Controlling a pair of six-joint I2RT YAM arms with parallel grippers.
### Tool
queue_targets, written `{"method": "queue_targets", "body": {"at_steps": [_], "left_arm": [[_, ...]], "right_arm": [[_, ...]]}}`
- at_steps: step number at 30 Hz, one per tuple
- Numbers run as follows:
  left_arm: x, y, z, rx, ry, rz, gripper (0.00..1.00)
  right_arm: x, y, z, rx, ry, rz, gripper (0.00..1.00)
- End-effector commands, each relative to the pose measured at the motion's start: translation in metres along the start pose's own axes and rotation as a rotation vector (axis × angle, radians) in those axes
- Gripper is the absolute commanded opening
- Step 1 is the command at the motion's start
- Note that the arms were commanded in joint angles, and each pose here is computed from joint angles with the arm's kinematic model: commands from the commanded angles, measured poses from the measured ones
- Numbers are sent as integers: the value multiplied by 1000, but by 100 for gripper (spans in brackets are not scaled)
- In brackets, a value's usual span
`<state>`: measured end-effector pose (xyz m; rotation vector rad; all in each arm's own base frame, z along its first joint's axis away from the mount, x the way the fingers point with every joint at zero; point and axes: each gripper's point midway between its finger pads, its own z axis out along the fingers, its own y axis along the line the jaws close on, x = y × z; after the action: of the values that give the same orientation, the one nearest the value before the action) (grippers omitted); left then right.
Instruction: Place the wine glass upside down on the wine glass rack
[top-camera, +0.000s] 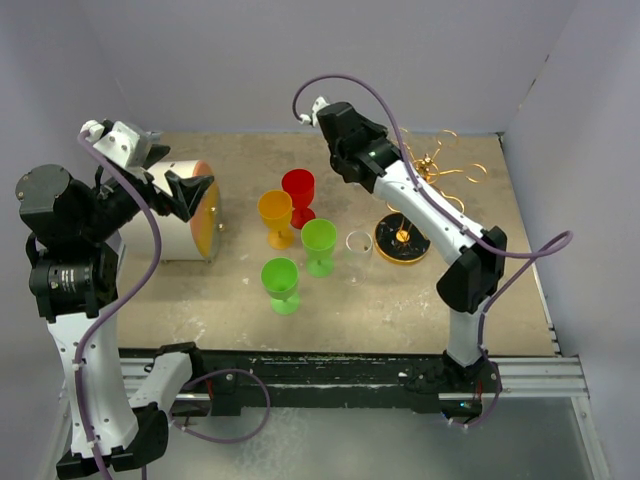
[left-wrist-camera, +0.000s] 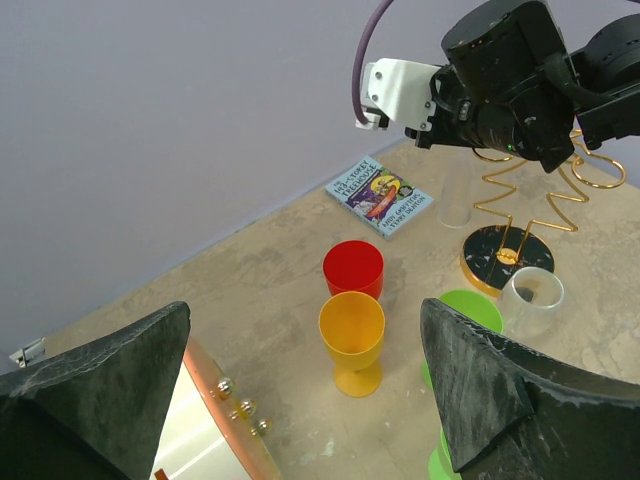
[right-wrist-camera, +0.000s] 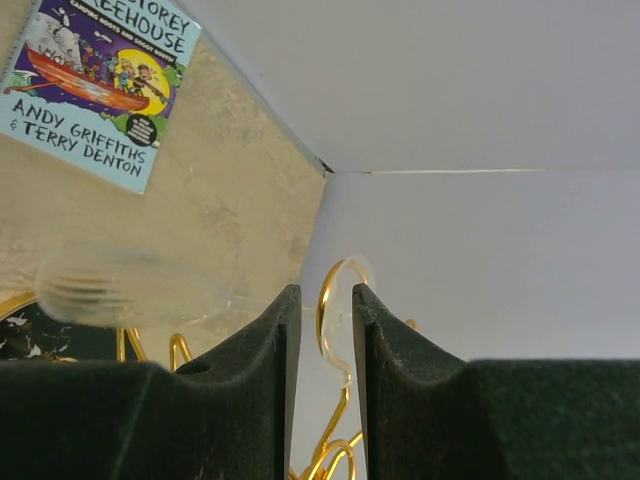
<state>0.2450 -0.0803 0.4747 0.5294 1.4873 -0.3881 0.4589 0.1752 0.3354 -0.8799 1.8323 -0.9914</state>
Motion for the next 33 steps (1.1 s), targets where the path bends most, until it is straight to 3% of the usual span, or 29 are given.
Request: {"method": "queue_targets", "body": {"at_steps": [1, 11, 22, 26, 33], "left_arm": [[-6, 2, 0, -1, -26, 23, 99], [0, 6, 2, -12, -15, 27, 99], [53, 30, 21, -20, 185, 9, 98], [77, 18, 31, 46, 270, 48, 96], [132, -37, 50, 269, 421, 118, 95]], "right_arm": [[-11, -10, -8, 4, -39, 65, 32], [-38, -14, -31, -89, -174, 143, 38], [-82, -39, -105, -348, -555, 350, 47], [-79, -52, -143, -438, -682, 432, 51], [-44, -76, -176, -502, -766, 483, 61]]}}
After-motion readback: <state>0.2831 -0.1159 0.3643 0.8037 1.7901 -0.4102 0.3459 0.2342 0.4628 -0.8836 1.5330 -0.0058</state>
